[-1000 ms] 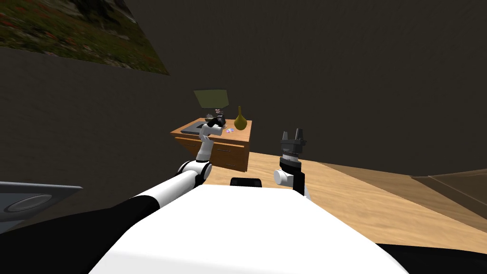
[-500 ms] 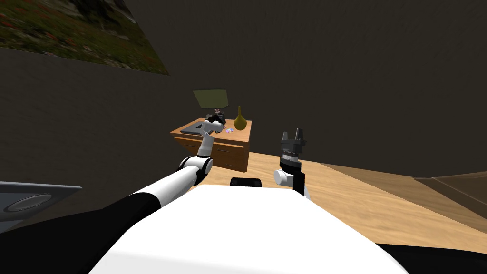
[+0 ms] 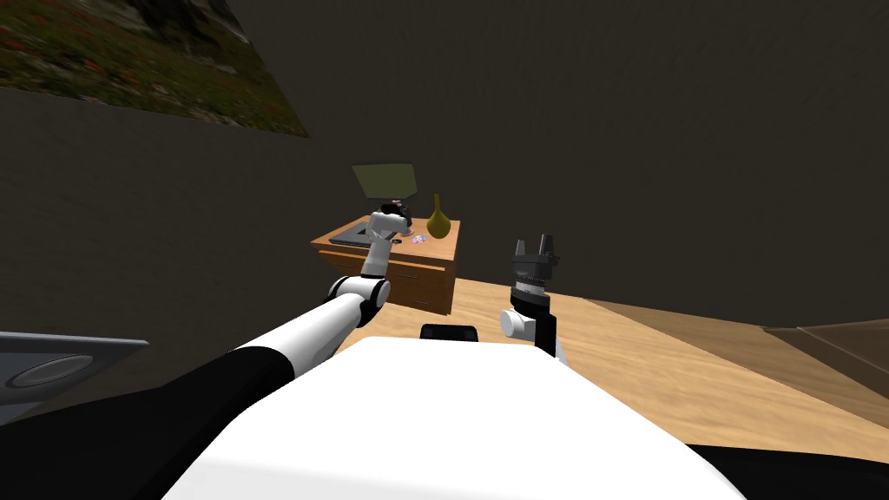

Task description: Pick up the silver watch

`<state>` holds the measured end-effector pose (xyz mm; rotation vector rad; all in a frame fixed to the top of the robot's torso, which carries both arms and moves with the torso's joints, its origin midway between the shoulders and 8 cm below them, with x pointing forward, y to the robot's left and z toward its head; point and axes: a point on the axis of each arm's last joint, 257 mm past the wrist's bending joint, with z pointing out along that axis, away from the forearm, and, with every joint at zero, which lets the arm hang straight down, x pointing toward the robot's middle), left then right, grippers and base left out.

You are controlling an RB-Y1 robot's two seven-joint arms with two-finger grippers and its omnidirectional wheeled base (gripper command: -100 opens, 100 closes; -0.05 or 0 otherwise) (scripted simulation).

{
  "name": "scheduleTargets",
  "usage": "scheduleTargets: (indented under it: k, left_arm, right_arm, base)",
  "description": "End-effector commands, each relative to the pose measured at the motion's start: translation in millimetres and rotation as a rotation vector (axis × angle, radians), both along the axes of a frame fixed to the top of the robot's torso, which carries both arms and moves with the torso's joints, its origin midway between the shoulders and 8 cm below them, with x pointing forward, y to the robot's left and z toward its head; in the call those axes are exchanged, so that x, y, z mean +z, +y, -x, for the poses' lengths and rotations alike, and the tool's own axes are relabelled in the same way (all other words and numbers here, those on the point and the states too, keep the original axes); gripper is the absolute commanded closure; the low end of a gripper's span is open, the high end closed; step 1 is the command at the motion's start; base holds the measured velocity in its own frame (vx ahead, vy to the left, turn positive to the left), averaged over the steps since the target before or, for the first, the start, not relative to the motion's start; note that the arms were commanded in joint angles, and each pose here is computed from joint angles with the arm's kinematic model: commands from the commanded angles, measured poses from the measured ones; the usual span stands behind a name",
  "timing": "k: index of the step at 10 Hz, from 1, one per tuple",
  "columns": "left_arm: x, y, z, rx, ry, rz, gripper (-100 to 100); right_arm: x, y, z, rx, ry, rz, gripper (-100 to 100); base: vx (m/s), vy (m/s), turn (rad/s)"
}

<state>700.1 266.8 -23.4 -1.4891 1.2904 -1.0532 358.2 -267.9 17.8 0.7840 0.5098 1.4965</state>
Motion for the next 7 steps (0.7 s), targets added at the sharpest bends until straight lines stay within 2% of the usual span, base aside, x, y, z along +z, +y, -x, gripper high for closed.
scheduleTargets:
  k: [1, 2, 3, 4, 5, 7]
  left_arm:
    - [-10, 2.5, -3, 0.015, 0.061, 0.007, -100]
    - [-16, 4.0, -1, 0.02, 0.083, 0.008, -100]
    - [-12, 4.3, -5, 0.028, 0.112, 0.019, -100]
    - [-25, 6.3, -3, 0.037, 0.156, 0.02, -100]
    - [-18, 5.7, -5, 0.041, 0.175, 0.03, -100]
    - [-37, 8.2, -1, 0.055, 0.245, 0.033, -100]
  right_arm:
    - [0, 0, 0, 0.0, 0.0, 0.0, 0]
    - [0, 0, 0, 0.0, 0.0, 0.0, 0]
    - [0, 0, 0, 0.0, 0.0, 0.0, 0]
    - [0, 0, 0, 0.0, 0.0, 0.0, 0]
    - [0, 0, 0, 0.0, 0.0, 0.0, 0]
    - [0, 0, 0, 0.0, 0.0, 0.0, 0]
  base:
    - [0.024, 0.004, 0.007]
    - [0.014, 0.001, -0.004]
    - [0.02, 0.009, 0.02]
    - [0.022, 0.011, 0.009]
    - [0.03, 0.027, 0.017]
    - [0.022, 0.013, 0.003]
